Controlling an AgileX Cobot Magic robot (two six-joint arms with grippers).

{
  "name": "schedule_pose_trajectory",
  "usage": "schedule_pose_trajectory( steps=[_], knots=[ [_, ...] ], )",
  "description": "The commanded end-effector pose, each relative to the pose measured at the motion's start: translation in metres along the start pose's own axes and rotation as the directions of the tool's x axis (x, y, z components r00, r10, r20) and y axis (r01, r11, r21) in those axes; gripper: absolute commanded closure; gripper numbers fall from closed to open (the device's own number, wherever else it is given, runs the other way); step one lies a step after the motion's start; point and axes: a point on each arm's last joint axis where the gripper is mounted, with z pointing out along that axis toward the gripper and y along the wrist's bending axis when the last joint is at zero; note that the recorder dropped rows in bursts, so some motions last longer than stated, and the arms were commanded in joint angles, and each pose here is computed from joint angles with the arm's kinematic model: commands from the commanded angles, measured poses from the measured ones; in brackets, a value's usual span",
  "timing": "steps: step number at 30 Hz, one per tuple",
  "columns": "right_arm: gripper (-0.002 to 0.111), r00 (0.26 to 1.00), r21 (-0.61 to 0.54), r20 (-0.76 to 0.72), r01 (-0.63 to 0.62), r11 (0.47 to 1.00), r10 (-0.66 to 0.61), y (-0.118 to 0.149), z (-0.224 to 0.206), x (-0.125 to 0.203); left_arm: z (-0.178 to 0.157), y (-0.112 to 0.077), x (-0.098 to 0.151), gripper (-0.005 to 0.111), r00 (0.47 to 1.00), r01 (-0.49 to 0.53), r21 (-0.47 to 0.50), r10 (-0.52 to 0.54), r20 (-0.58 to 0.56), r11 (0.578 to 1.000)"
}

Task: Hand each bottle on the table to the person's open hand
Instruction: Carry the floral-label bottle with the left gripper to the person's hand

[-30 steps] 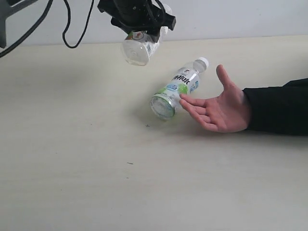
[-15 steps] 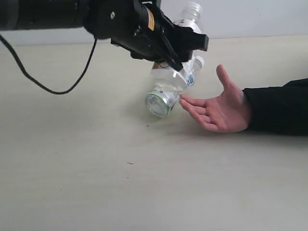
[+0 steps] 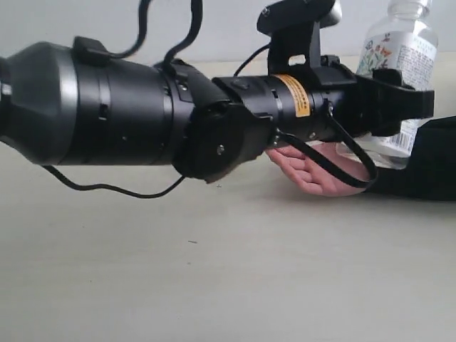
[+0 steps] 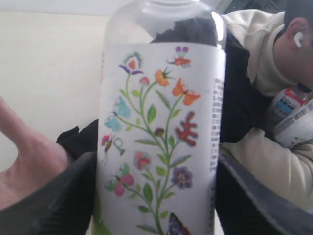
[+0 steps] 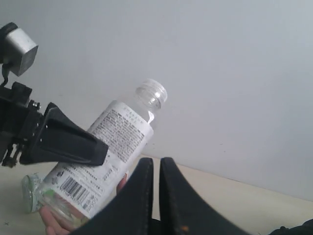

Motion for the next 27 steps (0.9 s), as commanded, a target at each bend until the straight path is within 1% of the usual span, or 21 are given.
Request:
schedule_pose_trajectory(
  steps=[1, 3, 4, 5, 6, 7, 8, 9, 10, 11, 12, 16, 27],
  knots=[
    [0.101, 1.0, -0.005, 0.006, -0.004, 1.0, 0.004, 0.001, 0.0, 0.001, 0.014, 0.003, 0.025, 0.107, 1.0, 0.007, -0.091, -0.007, -0.004, 0.996],
    [0.101, 1.0, -0.005, 0.006, -0.004, 1.0, 0.004, 0.001, 0.0, 0.001, 0.016, 0.002, 0.031, 0.107, 0.999, 0.027, -0.134, -0.023, 0.032, 0.991],
    [0.101, 1.0, -0.005, 0.006, -0.002, 1.0, 0.002, 0.001, 0.0, 0.001, 0.016, -0.002, 0.037, 0.107, 0.993, 0.077, -0.199, -0.057, 0.104, 0.977],
    [0.101, 1.0, -0.005, 0.006, -0.002, 1.0, 0.002, 0.001, 0.0, 0.001, 0.014, -0.004, 0.037, 0.107, 0.984, 0.112, -0.231, -0.077, 0.158, 0.966],
    [0.101, 1.0, -0.005, 0.006, -0.002, 1.0, 0.002, 0.001, 0.0, 0.001, 0.008, -0.013, 0.04, 0.107, 0.963, 0.156, -0.279, -0.083, 0.257, 0.947],
    [0.101, 1.0, -0.005, 0.006, -0.002, 1.0, 0.002, 0.001, 0.0, 0.001, 0.005, -0.018, 0.042, 0.107, 0.949, 0.178, -0.293, -0.085, 0.305, 0.939],
    [0.101, 1.0, -0.005, 0.006, -0.004, 1.0, 0.004, 0.001, 0.0, 0.001, -0.002, -0.027, 0.046, 0.107, 0.924, 0.205, -0.309, -0.08, 0.374, 0.929],
    [0.101, 1.0, -0.005, 0.006, -0.004, 1.0, 0.004, 0.001, 0.0, 0.001, -0.005, -0.031, 0.048, 0.107, 0.912, 0.221, -0.313, -0.081, 0.403, 0.924],
    [0.101, 1.0, -0.005, 0.006, -0.004, 1.0, 0.004, 0.001, 0.0, 0.001, -0.009, -0.038, 0.053, 0.107, 0.892, 0.267, -0.307, -0.114, 0.438, 0.914],
    [0.101, 1.0, -0.005, 0.006, -0.004, 1.0, 0.004, 0.001, 0.0, 0.001, -0.011, -0.04, 0.056, 0.107, 0.876, 0.325, -0.296, -0.167, 0.453, 0.898],
    [0.101, 1.0, -0.005, 0.006, -0.004, 1.0, 0.004, 0.001, 0.0, 0.001, -0.011, -0.039, 0.056, 0.107, 0.873, 0.337, -0.294, -0.18, 0.454, 0.895],
    [0.101, 1.0, -0.005, 0.006, -0.004, 1.0, 0.004, 0.001, 0.0, 0.001, -0.01, -0.039, 0.057, 0.107, 0.88, 0.324, -0.3, -0.17, 0.443, 0.897],
    [0.101, 1.0, -0.005, 0.006, -0.002, 1.0, 0.002, 0.001, 0.0, 0.001, -0.01, -0.039, 0.057, 0.107, 0.88, 0.324, -0.3, -0.17, 0.443, 0.897]
  ],
)
